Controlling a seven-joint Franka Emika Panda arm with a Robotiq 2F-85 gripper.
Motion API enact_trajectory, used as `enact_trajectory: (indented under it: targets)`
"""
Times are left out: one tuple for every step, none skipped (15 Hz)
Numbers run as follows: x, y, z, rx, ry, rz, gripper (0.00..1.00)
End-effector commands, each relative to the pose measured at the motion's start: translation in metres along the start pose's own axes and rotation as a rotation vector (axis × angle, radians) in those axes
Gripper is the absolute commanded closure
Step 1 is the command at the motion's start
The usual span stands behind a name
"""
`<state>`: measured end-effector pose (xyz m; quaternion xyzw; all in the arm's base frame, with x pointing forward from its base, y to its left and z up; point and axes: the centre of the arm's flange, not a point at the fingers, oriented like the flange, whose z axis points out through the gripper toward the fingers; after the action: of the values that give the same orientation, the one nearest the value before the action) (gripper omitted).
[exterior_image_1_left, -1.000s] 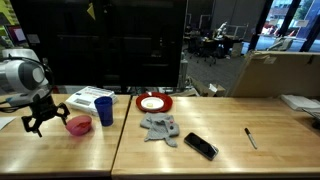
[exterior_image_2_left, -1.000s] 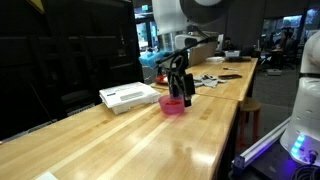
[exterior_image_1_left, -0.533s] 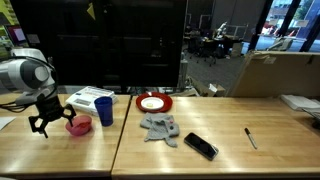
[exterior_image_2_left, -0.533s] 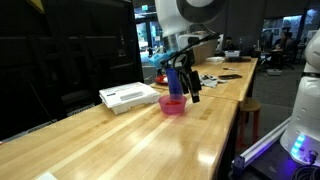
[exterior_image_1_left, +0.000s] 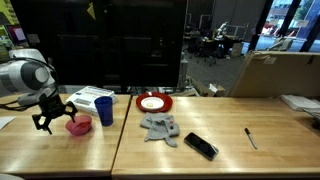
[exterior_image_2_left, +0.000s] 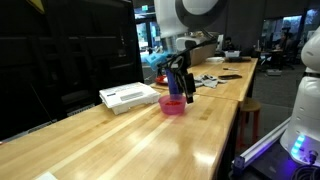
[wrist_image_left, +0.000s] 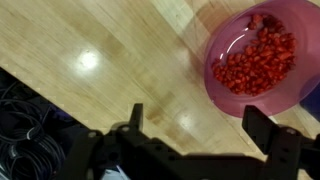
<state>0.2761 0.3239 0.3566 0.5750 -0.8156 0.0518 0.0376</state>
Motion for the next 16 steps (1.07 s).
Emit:
enact_trajectory:
  targets:
    - [-0.013,-0.006,0.0,0.03,-0.03,-0.015,0.0]
    - [-0.014,-0.007,0.004,0.03,-0.035,-0.019,0.0]
    - [-0.015,-0.008,0.008,0.027,-0.045,-0.026,0.0]
    - [-0.017,-0.008,0.011,0.02,-0.05,-0.035,0.0]
    - [-0.019,-0.008,0.014,0.017,-0.061,-0.042,0.0]
    - [-0.02,-0.008,0.016,0.009,-0.064,-0.044,0.0]
    - [-0.021,-0.008,0.019,-0.003,-0.061,-0.048,0.0]
    - [-0.021,-0.008,0.024,-0.009,-0.067,-0.045,0.0]
    - [-0.022,-0.007,0.027,-0.019,-0.067,-0.044,0.0]
    - [-0.022,-0.007,0.03,-0.027,-0.065,-0.048,0.0]
    - [-0.023,-0.007,0.033,-0.033,-0.065,-0.049,0.12]
    - [-0.023,-0.007,0.035,-0.039,-0.063,-0.05,0.26]
    - [-0.023,-0.006,0.037,-0.043,-0.064,-0.05,0.32]
    - [-0.023,-0.006,0.04,-0.048,-0.064,-0.051,0.39]
    - [-0.024,-0.005,0.042,-0.053,-0.064,-0.053,0.48]
    - [-0.024,-0.005,0.043,-0.058,-0.061,-0.055,0.55]
